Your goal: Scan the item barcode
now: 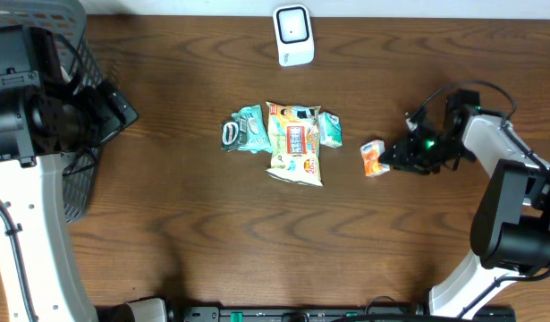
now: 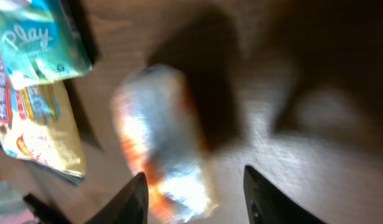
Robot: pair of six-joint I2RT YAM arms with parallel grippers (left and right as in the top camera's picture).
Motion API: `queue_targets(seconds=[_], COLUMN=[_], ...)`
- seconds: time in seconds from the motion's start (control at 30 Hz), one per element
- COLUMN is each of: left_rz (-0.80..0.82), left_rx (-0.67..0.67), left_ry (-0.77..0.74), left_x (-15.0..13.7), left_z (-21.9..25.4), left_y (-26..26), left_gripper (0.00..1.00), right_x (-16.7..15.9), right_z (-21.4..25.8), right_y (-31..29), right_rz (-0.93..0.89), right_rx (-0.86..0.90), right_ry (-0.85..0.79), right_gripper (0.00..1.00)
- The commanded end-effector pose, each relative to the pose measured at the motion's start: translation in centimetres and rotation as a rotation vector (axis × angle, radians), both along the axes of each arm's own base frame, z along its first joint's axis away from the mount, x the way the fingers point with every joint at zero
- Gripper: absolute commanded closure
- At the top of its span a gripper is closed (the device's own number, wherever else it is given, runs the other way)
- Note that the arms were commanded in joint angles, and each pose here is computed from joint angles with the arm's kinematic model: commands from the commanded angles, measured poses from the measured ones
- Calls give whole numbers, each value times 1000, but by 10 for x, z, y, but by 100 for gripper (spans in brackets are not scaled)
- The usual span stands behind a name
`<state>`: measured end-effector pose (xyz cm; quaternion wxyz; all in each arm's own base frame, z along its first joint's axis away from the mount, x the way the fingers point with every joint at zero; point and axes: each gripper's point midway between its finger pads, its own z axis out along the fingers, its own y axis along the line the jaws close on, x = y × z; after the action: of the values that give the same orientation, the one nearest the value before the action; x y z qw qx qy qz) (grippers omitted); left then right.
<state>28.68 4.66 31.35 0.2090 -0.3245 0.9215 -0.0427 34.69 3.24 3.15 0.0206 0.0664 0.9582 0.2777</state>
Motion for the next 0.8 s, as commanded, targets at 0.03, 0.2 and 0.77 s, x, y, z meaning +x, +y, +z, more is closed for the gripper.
queue_targets(seconds=[0.03,0.2,0.77], left_rz=[-1,-1,-1], left_rx=[10,10,10], left_ry=[-3,-3,-3], left_x=[-1,-1,-1], left_z=[2,2,2], left_y=[2,2,2], left_gripper=[2,2,2], right_x=[23,21,-3], right_z=[28,31,-39], right_y=[-11,-4,1], right_rz=[4,50,52], right_rx=[-65,-88,-91], right_ry=[-39,-36,-73], right_gripper=[54,46,56])
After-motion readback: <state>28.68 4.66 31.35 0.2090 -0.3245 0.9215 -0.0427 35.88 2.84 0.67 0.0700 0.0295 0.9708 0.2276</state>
